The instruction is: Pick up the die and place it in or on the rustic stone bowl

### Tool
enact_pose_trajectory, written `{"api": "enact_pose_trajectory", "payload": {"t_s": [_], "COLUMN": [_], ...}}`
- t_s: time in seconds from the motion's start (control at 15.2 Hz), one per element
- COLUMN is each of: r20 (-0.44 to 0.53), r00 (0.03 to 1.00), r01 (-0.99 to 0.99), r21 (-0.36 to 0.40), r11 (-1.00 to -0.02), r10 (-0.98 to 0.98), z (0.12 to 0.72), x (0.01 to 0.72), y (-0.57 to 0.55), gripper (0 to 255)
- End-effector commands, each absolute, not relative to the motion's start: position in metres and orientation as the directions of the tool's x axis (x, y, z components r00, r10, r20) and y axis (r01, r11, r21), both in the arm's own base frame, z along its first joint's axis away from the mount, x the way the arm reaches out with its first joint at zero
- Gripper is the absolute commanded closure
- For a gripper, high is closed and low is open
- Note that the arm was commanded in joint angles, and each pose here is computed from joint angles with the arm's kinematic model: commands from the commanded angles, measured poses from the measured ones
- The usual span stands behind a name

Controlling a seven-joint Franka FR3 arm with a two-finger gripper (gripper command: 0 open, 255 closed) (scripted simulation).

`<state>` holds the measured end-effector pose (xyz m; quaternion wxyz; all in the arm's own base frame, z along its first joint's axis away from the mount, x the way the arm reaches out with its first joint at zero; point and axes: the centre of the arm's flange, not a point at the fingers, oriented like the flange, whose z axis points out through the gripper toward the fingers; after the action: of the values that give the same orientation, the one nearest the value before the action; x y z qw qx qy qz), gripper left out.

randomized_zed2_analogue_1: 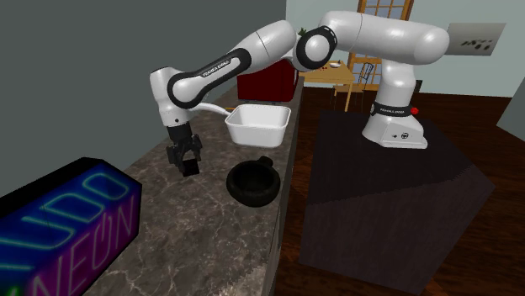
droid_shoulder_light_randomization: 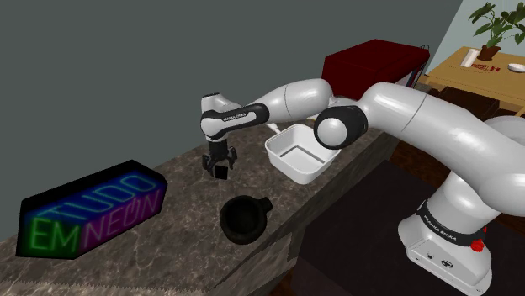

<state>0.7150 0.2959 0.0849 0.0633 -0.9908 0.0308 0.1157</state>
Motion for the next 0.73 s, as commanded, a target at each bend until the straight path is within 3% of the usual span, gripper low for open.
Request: {"api": "enact_pose_trajectory", "payload": {"t_s": [0.0,0.07,0.13,0.66], "r20": [-0.233,-0.233,-0.233,-0.233], "r00": [0.971,0.971,0.971,0.971], "r01": [-0.076,-0.076,-0.076,-0.076], "r21": [-0.118,-0.118,-0.118,-0.118], "r11": [-0.99,-0.99,-0.99,-0.99], "r10": [-0.046,-0.046,-0.046,-0.046], "z": [0.0848,0.0848,0.0848,0.0847], "x": [0.715,0.715,0.715,0.7143], "y": [0.2959,0.2959,0.2959,0.2964], "gripper": [0,0,255,255]}}
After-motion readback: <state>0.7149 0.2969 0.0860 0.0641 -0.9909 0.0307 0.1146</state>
